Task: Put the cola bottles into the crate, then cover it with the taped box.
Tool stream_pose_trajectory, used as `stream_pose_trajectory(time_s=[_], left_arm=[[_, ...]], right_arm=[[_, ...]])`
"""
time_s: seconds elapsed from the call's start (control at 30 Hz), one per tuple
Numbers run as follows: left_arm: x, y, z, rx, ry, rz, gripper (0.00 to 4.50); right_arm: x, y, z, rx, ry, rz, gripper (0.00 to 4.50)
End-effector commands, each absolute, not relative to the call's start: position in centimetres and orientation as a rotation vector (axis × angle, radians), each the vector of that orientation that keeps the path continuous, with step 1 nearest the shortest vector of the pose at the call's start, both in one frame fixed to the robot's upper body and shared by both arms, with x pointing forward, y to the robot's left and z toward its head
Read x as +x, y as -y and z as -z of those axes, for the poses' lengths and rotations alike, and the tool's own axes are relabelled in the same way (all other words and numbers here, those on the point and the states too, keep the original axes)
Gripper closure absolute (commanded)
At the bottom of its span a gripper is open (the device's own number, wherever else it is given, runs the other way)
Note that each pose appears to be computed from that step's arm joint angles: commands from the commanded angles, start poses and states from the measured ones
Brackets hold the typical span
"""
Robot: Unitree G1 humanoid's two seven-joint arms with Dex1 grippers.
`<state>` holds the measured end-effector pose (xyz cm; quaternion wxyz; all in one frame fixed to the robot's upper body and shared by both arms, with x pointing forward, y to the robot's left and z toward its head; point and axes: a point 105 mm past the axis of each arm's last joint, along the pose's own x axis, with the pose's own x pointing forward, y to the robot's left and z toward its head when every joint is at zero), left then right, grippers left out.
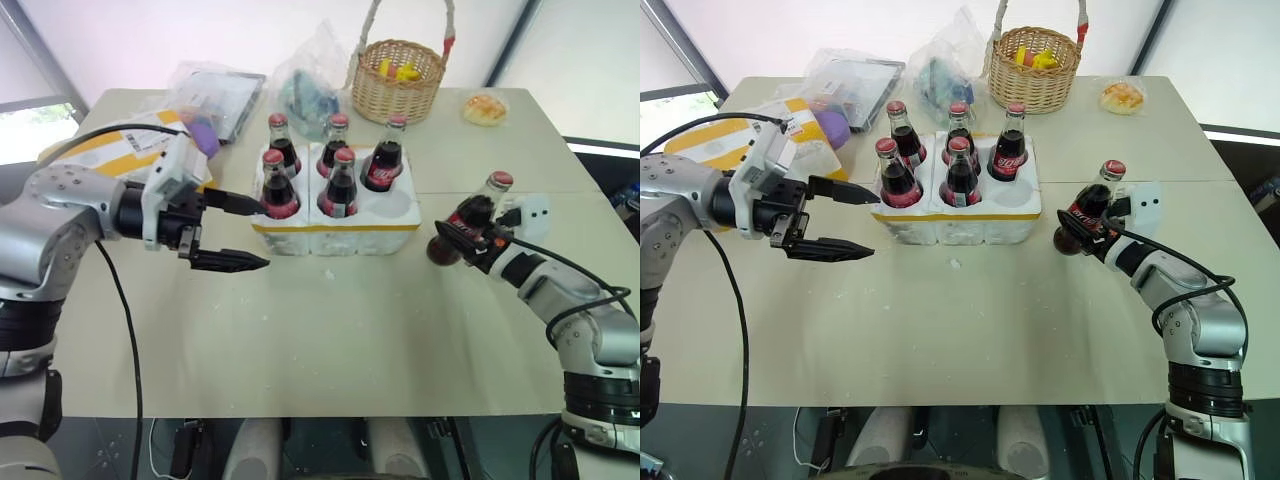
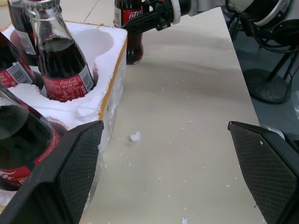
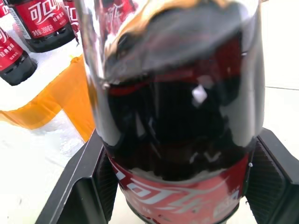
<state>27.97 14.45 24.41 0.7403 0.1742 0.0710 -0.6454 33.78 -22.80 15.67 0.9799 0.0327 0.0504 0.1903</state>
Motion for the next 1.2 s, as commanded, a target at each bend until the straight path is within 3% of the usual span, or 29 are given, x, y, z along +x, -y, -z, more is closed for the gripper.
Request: stream_pose_trajectory(time_s=[0.03,0.27,0.4,0.7,1.2], left_arm=[[27.4,-14.6,-25.7,0.406,-0.107,1.403,0.00],[27.3,-14.6,-25.4,0.396,-0.105,1.395,0.00],[27.3,-14.6,-25.5,0.393,-0.097,1.386,0.00],[27.0,-15.0,-25.6,0.393,-0.086,1.352,0.00],[27.1,-15.2,-25.8,0.396,-0.082,1.330,0.00]], right_arm=[[33.7,23.0,-21.7,0.012,0.087,-0.434,1.68],[33.7,20.8,-30.3,-0.017,0.284,-0.594,1.68],[33.7,18.1,-32.6,-0.002,0.322,-0.718,1.68],[34.7,13.7,-28.6,-0.105,0.201,-0.841,1.68],[36.8,13.3,-22.5,-0.206,0.029,-0.841,1.68]])
